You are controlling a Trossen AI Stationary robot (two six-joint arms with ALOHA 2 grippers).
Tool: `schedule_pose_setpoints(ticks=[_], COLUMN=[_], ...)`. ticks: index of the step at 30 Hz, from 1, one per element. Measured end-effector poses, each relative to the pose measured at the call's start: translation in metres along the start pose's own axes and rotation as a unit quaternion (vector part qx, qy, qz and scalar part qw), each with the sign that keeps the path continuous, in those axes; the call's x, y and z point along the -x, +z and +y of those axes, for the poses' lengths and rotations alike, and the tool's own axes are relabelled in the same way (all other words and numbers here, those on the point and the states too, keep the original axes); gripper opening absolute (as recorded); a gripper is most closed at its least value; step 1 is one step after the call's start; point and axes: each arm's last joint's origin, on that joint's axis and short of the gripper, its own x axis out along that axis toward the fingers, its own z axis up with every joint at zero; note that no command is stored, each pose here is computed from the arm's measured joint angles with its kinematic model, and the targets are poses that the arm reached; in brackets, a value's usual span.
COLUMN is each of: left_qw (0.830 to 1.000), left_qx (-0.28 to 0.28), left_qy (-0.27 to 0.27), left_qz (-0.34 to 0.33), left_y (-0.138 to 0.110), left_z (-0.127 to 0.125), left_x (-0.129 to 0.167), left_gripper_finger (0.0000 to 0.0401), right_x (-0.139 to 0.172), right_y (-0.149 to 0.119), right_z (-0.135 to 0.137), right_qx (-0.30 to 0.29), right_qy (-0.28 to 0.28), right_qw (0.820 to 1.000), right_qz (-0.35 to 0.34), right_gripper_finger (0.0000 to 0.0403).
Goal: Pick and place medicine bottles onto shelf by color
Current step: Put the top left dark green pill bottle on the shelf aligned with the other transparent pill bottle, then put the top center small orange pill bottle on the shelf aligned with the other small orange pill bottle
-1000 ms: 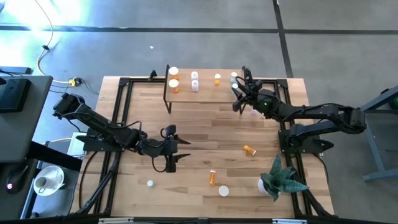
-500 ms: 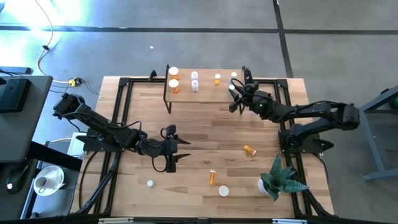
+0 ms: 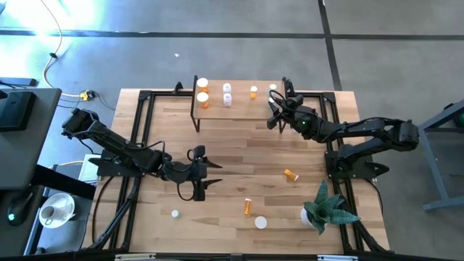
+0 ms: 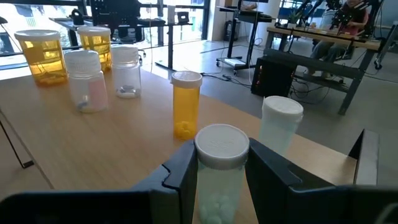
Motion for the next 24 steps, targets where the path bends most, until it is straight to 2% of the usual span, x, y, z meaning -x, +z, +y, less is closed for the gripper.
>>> schedule_pose_setpoints(ticks=[7, 17, 24], left_qw=[1.0, 1.0, 1.0], left_qx=[0.0, 0.0, 0.0], left_qy=[0.0, 0.0, 0.0], left_qz=[0.0, 0.0, 0.0], left_y=[0.0, 0.0, 0.0], left_z=[0.0, -0.0001, 0.0], left_x=[0.0, 0.0, 0.0001], left_gripper_finger=[0.0195, 0.0195, 0.0195], right_x=[0.0, -0.0001, 0.0022], right_y=[-0.0002, 0.0, 0.0045], right_z=[0.0, 0.0002, -0.0012], right_qx=[0.0, -0.013, -0.016], right_qy=[-0.001, 0.0, -0.002], right_qw=[1.0, 1.0, 1.0], right_qz=[0.001, 0.001, -0.01], right_gripper_finger=[0.0109, 0.0182, 0.0199])
